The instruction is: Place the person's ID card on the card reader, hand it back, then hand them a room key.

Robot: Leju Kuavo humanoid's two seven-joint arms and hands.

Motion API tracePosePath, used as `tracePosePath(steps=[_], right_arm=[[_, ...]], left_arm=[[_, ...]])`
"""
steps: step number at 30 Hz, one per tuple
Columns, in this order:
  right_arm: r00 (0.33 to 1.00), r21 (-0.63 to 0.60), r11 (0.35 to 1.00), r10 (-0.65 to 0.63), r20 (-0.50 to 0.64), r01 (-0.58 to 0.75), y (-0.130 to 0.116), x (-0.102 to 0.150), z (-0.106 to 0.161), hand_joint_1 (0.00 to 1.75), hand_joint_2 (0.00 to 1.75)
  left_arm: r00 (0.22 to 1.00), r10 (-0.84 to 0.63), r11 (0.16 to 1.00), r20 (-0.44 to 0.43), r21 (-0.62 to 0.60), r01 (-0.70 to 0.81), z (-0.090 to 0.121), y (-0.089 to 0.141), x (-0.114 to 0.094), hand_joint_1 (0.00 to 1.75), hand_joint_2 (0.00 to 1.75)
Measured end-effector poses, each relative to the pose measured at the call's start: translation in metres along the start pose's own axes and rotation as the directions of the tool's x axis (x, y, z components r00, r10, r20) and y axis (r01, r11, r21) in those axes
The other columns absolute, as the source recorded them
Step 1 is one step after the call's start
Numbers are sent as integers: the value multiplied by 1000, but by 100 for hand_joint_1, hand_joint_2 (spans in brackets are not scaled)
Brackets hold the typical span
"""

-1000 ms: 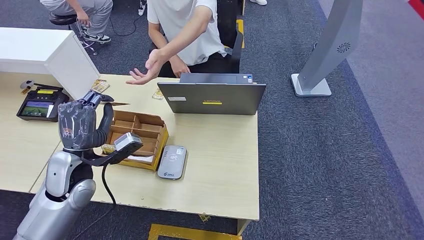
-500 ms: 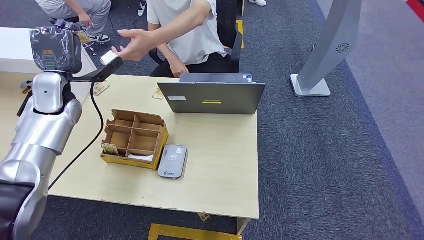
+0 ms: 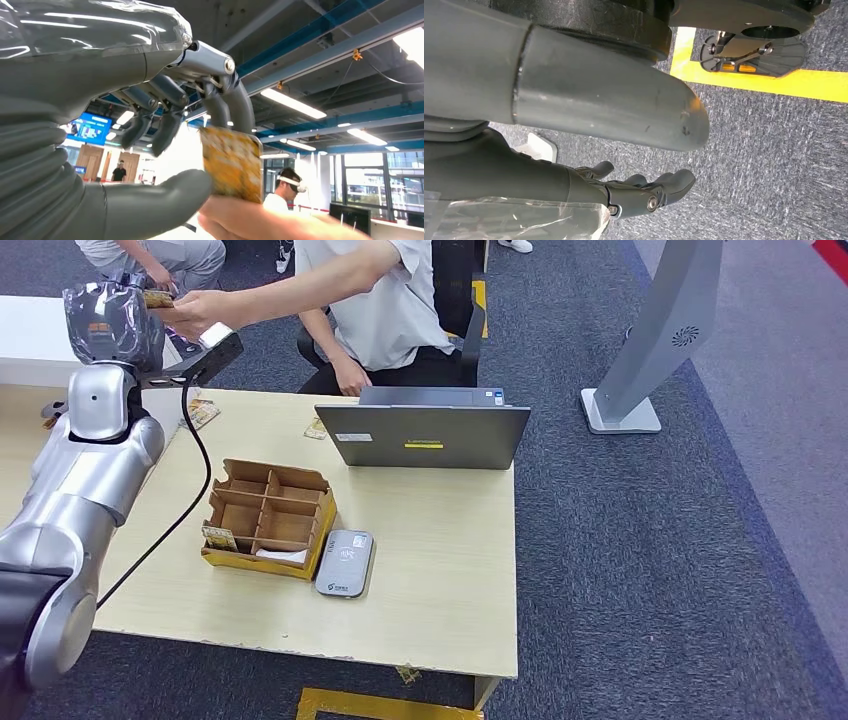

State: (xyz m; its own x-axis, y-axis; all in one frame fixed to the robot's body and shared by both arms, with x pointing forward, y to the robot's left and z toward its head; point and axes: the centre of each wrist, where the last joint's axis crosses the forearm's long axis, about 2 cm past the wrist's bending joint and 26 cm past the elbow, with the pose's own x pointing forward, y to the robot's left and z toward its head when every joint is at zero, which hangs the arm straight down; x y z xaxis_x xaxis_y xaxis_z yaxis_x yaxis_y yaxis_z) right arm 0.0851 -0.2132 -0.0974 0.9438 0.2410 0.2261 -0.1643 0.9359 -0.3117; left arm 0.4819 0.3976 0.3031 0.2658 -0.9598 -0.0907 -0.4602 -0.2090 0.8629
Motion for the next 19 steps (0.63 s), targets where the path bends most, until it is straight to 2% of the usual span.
tracePosePath(steps=[19], right_arm=[[1000,0,1000,-8,0,8,0,0,0,0,0]], left_arm=[[1000,16,1000,-4,-17,-16,3,-5,-1,0,175]])
